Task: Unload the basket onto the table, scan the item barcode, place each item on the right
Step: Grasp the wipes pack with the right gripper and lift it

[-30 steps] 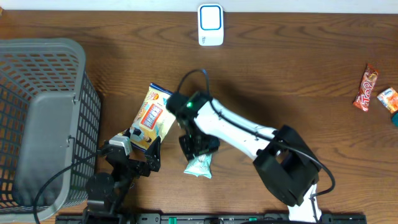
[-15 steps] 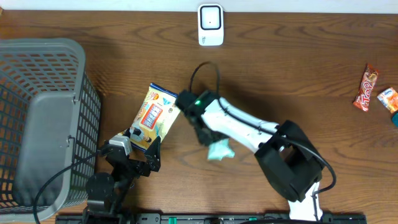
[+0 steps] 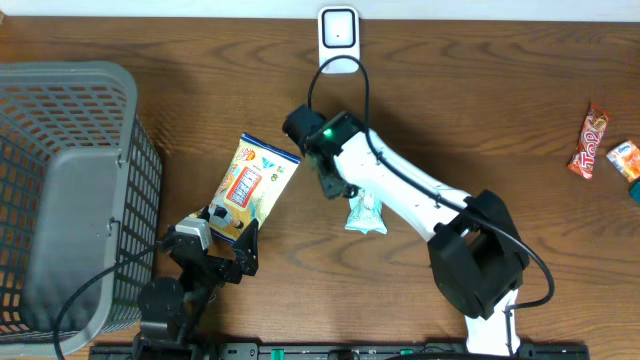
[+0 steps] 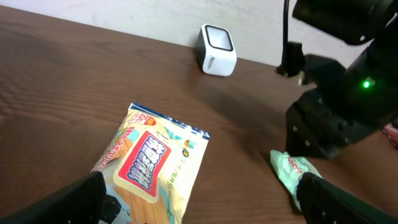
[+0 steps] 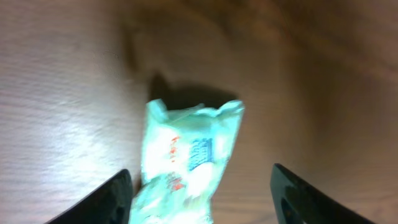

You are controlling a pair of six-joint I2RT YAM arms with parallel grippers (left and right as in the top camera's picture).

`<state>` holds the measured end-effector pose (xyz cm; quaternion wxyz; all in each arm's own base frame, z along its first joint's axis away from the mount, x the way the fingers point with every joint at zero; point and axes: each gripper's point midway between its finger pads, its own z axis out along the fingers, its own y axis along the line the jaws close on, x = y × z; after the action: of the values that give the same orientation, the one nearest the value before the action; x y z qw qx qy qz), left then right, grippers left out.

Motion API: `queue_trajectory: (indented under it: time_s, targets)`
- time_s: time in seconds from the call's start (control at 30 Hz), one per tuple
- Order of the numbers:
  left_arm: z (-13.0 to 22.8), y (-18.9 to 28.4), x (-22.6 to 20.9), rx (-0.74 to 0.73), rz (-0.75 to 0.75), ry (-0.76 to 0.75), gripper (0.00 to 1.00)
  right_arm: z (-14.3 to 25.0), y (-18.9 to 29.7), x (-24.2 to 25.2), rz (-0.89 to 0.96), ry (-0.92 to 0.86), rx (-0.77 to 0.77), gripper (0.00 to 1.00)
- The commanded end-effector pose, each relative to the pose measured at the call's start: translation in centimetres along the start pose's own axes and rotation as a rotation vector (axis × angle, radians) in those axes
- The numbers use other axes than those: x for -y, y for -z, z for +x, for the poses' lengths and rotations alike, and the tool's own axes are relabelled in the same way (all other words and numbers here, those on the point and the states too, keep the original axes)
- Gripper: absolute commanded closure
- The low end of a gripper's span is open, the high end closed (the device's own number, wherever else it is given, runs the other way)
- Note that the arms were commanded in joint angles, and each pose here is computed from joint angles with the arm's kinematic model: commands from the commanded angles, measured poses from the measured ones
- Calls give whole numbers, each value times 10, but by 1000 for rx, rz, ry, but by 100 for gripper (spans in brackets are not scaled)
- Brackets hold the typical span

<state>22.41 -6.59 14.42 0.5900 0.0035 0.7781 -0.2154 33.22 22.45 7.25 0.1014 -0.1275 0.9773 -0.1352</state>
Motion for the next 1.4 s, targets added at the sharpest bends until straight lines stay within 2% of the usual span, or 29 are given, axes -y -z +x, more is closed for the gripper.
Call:
queue_trajectory:
  time_s: [0.0, 0.2, 0.47, 0.6, 0.8, 0.83, 0.9, 0.97, 1.1, 1.2, 1.37]
  targets:
    - [12, -2, -2, -39, 2, -11, 2, 23, -14, -15, 4, -141, -34, 39]
    - [12, -2, -2, -39, 2, -10, 2, 32, -42, -5, 145, -141, 59, 42]
    - [12, -2, -2, -39, 2, -10, 2, 43, -51, -2, 195, -110, 73, 51]
    - [12, -2, -2, -39, 2, -10, 2, 60, -63, 4, 223, -86, 31, 82]
    - [12, -2, -2, -39, 2, -10, 2, 88, -78, -2, 171, -52, -78, 99]
    - [12, -2, -2, -39, 2, -10, 2, 88, -77, -7, 139, -30, -93, 99]
    - [12, -2, -2, -39, 2, -10, 2, 83, -70, -21, 53, 29, -114, 99]
    - [12, -2, -2, -39, 2, -10, 2, 75, -55, -44, -121, 105, -148, 99]
    - [12, -2, -2, -39, 2, -10, 2, 67, 13, -105, -754, 375, -180, 99]
    - [12, -2, -2, -39, 2, -10, 2, 64, 55, -109, -1125, 444, -155, 99]
    - [12, -2, -2, -39, 2, -10, 2, 59, 84, -91, -1507, 489, -32, 99]
